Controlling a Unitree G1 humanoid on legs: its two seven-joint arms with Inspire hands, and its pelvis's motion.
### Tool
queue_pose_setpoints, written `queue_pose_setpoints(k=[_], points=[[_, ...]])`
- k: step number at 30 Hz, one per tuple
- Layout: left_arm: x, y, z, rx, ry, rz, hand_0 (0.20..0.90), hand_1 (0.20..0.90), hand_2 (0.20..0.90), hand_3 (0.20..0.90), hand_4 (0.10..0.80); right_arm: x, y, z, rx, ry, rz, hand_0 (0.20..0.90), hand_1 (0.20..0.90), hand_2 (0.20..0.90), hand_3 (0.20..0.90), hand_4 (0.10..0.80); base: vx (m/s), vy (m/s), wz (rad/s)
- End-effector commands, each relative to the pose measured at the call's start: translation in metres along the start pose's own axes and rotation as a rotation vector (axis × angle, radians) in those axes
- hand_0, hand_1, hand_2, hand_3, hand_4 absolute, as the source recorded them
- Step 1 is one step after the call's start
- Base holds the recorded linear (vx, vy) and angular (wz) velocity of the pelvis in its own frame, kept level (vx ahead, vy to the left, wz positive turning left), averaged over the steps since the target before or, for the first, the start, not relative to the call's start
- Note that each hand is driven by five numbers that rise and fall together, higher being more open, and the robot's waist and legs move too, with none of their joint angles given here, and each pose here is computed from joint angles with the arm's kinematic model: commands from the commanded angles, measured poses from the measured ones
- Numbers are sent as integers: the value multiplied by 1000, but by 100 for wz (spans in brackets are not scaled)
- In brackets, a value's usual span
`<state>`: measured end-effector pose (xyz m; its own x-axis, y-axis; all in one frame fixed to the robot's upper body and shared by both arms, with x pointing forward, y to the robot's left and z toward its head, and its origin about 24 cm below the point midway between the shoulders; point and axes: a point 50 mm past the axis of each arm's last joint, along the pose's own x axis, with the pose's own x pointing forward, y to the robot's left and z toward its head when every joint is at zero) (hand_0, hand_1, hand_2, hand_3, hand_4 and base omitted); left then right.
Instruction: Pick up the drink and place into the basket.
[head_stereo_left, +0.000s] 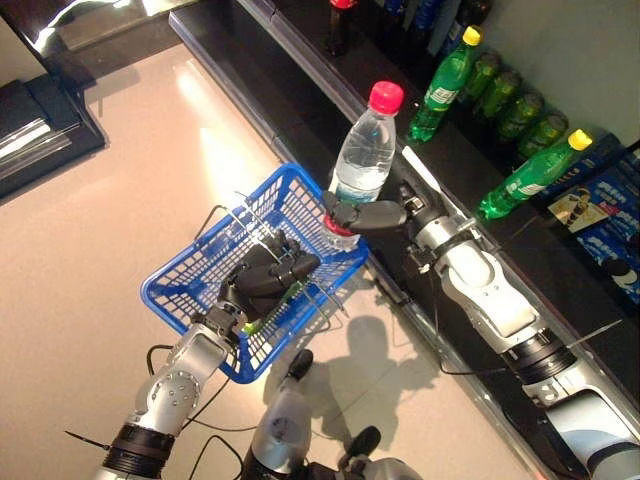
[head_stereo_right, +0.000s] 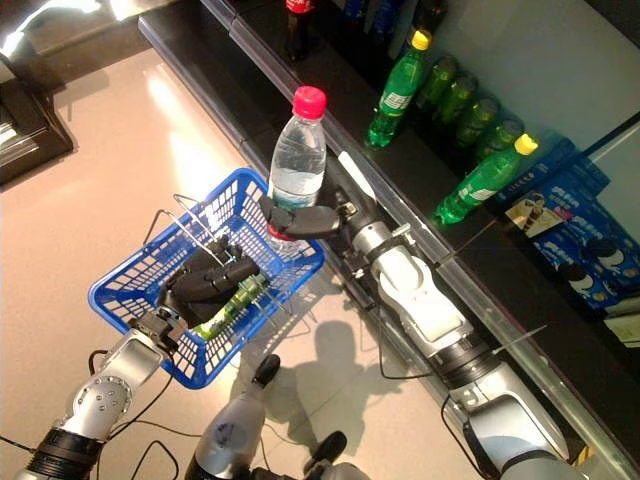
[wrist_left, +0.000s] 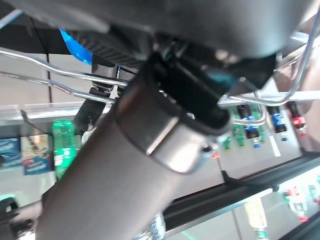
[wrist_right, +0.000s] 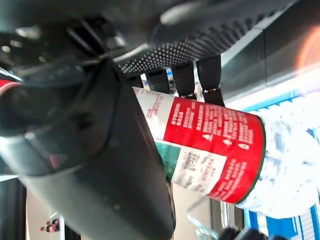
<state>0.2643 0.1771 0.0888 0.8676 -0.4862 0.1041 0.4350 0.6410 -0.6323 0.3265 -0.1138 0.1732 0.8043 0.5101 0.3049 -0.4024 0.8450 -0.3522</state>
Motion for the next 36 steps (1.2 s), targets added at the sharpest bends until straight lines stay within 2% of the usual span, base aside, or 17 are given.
queue_pose_setpoints(k=[1, 12, 17, 36], points=[[21, -101, 20, -53, -170, -628, 300, 300, 300, 200, 100, 11, 27, 36, 72, -240, 54, 300, 300, 300, 200, 100, 0, 0, 0], [20, -120, 19, -28, -147, -757, 300, 300, 300, 200, 100, 15, 40, 24, 10, -177, 103, 300, 300, 300, 200, 100, 0, 0, 0], [18, -130, 20, -19, -149, -825, 300, 300, 300, 200, 100, 15, 42, 3, -56, -77, 110, 300, 300, 300, 200, 100, 0, 0, 0], [11, -147, 24, 22, -144, -978, 300, 300, 300, 200, 100, 9, 27, -51, -395, 191, 85, 300, 300, 300, 200, 100, -8, 1, 6]])
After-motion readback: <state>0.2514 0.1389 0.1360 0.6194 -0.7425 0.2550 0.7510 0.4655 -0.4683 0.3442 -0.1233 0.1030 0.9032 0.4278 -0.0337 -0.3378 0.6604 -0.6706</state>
